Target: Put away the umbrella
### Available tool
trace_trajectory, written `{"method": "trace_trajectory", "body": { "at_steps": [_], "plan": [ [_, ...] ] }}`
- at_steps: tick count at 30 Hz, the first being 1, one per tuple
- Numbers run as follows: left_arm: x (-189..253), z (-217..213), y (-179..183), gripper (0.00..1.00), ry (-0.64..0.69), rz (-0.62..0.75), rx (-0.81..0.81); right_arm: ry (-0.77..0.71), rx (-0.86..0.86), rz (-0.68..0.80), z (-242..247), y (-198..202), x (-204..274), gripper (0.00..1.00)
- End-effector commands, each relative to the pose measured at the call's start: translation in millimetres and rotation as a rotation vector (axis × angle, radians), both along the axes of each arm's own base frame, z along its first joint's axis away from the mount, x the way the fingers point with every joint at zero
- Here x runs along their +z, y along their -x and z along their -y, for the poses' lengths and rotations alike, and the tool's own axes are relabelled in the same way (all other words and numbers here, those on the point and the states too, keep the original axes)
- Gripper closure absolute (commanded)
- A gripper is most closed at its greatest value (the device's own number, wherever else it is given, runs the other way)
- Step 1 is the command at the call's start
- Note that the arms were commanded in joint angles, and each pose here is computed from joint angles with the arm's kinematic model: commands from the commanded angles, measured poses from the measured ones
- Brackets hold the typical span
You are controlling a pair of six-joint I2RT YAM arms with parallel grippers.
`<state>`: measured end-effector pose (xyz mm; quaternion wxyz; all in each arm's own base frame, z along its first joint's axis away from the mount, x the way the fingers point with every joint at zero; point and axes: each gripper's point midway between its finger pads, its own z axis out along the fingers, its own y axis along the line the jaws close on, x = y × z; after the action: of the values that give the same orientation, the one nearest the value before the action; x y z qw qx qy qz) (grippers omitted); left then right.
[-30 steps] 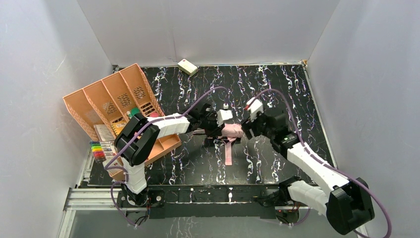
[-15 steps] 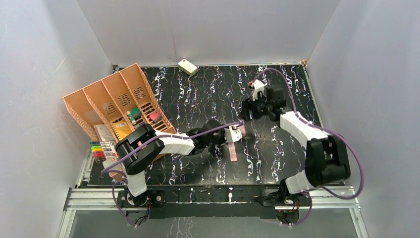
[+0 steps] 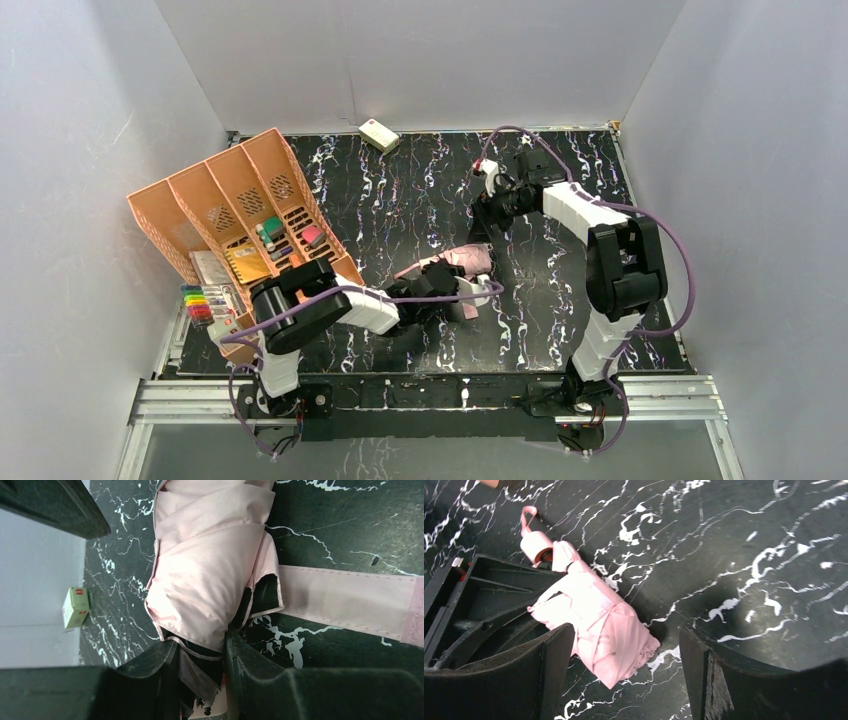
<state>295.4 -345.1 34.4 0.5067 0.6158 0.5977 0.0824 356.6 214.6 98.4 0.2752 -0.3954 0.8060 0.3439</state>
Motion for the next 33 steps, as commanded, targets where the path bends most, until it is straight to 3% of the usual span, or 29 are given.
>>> {"method": "trace_trajectory", "body": {
  "at_steps": [1,13,22,24,28,30,33],
  "plan": [
    [-91.5,-75.4,34.7,1.0,-0.406,-0.129,0.021,-0.037,0.139,0.009,-14.1,18.1,16.4,0.15],
    [-106.2,-76.3,41.9,1.0,-0.472,-0.076,0.007,0.002,0.289,-0.047,-17.9,41.8,-9.3,0.15],
    [-104.2,-71.9,43.8,1.0,-0.454,-0.078,-0.004,0.123,0.304,-0.067,-18.8,47.3,-50.0,0.24],
    [-102.0,-70.9,43.7,1.0,-0.445,-0.076,-0.005,0.167,0.279,-0.058,-16.7,43.7,-59.2,0.29],
    [-90.3,-63.8,40.4,1.0,-0.4,-0.067,0.008,0.287,0.228,-0.041,-3.1,39.4,-80.0,0.5],
    [-80.5,-58.0,38.1,0.91,-0.361,-0.058,0.015,0.32,0.214,-0.038,0.7,41.5,-85.5,0.53],
    [-63.1,-47.7,37.4,0.63,-0.287,-0.07,0.026,0.353,0.2,-0.006,4.1,44.5,-90.0,0.56]
  ]
}}
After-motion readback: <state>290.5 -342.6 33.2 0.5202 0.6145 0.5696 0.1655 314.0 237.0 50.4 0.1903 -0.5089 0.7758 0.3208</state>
